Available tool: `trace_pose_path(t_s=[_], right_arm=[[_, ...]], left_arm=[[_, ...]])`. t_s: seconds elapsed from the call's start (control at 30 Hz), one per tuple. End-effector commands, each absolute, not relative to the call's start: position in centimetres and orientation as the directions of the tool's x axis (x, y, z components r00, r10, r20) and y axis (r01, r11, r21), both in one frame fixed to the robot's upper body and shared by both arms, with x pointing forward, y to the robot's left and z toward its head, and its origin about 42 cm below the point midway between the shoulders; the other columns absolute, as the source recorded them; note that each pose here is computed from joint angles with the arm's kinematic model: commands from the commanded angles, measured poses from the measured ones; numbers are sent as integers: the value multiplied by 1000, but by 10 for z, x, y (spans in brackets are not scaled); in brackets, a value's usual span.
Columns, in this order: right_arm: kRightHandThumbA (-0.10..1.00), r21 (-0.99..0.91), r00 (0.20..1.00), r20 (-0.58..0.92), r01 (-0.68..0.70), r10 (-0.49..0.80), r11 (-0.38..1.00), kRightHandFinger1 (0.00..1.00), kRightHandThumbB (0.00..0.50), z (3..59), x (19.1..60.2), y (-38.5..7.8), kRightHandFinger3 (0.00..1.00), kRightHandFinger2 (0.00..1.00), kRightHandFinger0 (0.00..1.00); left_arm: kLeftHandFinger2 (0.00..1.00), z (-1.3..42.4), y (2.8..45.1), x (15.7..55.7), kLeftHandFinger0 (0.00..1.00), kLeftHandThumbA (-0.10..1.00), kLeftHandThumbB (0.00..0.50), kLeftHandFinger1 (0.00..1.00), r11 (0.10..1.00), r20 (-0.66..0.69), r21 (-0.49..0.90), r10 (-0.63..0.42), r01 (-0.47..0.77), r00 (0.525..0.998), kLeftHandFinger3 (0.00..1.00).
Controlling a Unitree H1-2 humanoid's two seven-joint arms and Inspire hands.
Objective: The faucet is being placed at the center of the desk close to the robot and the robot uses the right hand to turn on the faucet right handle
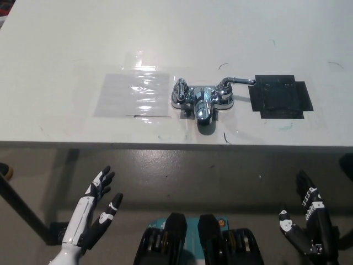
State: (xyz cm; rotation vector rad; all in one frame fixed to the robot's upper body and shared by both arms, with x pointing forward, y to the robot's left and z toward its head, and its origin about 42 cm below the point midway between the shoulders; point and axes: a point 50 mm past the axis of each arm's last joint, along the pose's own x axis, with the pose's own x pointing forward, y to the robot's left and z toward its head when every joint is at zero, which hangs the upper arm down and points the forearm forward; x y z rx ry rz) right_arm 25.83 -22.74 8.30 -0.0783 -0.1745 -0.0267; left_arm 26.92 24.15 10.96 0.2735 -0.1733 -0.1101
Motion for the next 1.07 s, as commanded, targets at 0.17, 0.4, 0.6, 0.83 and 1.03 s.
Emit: trace_pose_path(t_s=[0.17,0.4,0.6,0.83,1.03], right_arm=[[409,-92,969,245,46,-22,995,1000,93,96,265,-226,1000,1000,1000],[500,-75,969,246,45,-26,996,1000,70,96,265,-226,1000,1000,1000],[680,-50,966,256,40,-26,998,1000,55,96,266,-227,1000,1000,1000],[741,-49,966,259,35,-21,998,1000,65,96,266,-226,1000,1000,1000],[738,-43,966,259,25,-14,999,1000,74,95,268,-226,1000,1000,1000]], left_arm=[[1000,121,247,274,1000,822,115,1000,952,208,302,-122,55,971,1000],[1000,122,247,274,1000,814,111,1000,953,207,299,-121,55,971,1000],[1000,122,246,275,1000,808,111,1000,957,215,286,-122,57,969,1000],[1000,122,245,275,1000,828,120,1000,959,211,277,-123,62,970,1000],[1000,121,244,274,1000,855,144,1000,961,204,271,-118,60,972,1000]])
